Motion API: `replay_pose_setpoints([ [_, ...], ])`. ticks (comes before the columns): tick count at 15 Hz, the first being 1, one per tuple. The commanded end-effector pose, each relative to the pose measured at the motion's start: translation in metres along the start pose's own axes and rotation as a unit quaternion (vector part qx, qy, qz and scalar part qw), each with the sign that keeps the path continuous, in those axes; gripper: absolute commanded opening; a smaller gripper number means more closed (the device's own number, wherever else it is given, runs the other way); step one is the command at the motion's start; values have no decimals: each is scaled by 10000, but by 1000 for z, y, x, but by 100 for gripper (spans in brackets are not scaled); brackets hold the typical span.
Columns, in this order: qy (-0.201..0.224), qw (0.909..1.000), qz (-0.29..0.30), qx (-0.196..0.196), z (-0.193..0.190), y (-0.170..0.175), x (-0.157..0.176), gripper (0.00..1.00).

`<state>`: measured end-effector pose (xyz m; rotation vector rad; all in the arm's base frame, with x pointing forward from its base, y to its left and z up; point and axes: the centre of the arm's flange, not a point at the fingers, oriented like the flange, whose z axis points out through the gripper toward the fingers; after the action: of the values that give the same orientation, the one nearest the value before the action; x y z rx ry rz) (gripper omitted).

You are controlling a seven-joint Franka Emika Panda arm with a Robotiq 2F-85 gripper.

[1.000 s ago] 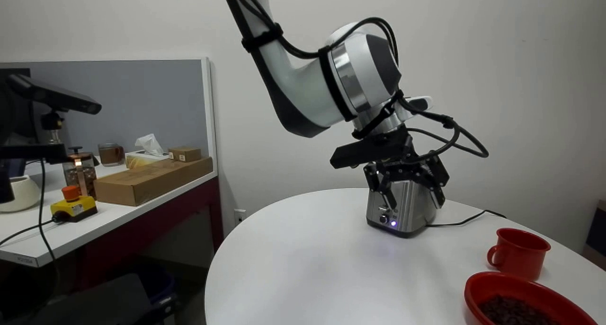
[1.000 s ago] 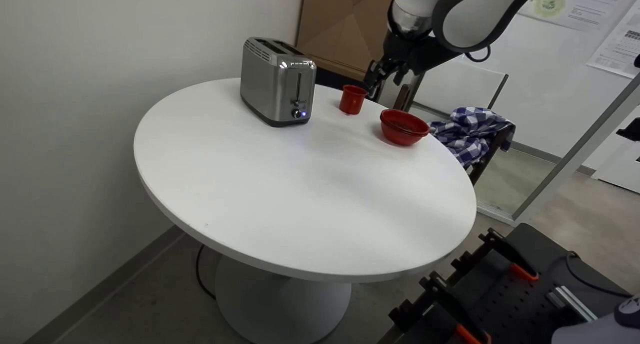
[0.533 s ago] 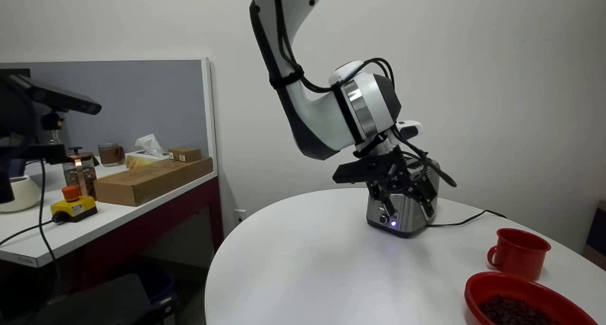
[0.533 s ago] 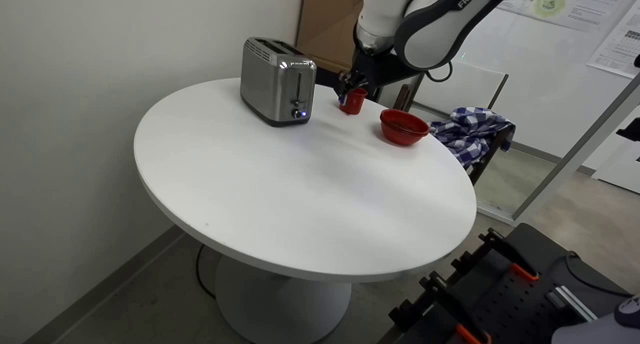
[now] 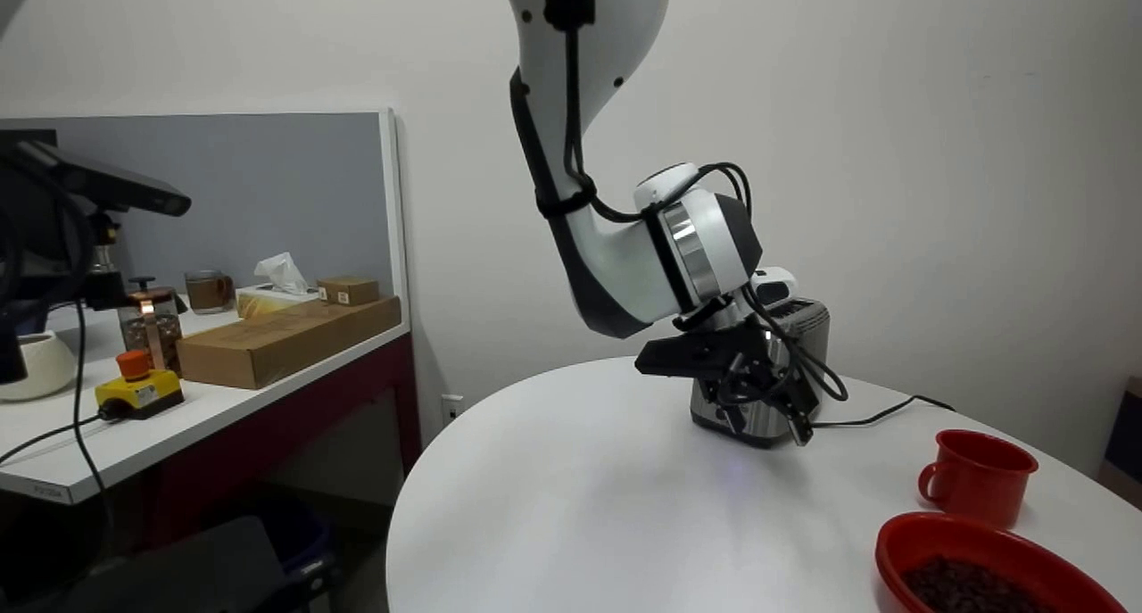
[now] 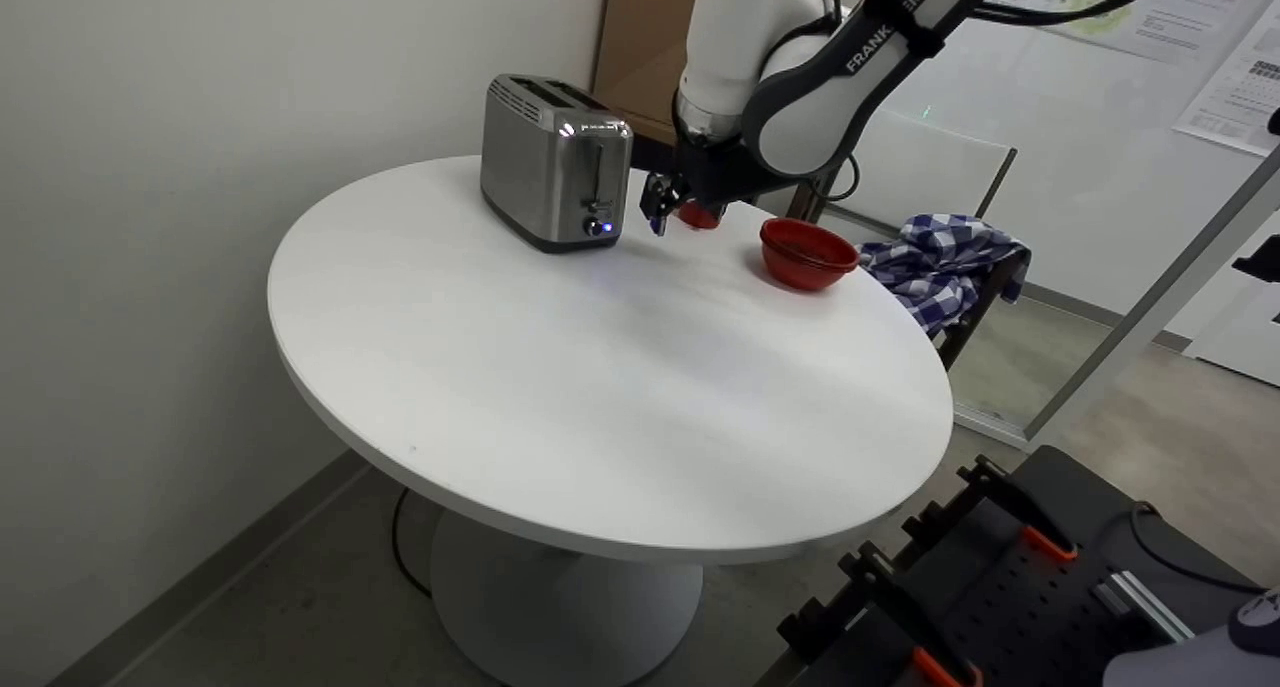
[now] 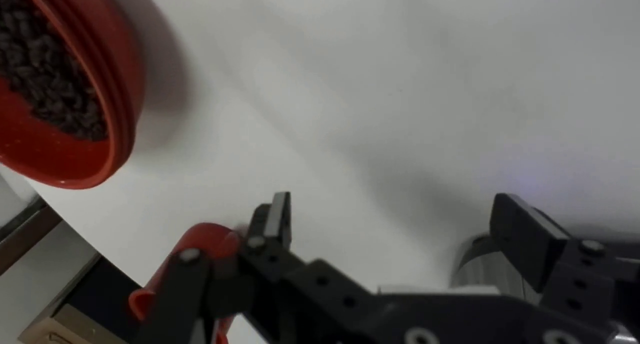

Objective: Release the lever on the toaster upwards

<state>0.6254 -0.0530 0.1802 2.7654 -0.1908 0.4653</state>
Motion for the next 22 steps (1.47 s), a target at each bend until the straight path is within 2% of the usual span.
replay_pose_setpoints([
  [1,-161,9991,-249,308,15,-12,14,100],
  [7,-369,9933,-905,618,21,-15,24,100],
  [13,-196,9899,-1301,536,21,-2,37,100],
  [22,-146,9855,-1593,565,20,-8,42,100],
])
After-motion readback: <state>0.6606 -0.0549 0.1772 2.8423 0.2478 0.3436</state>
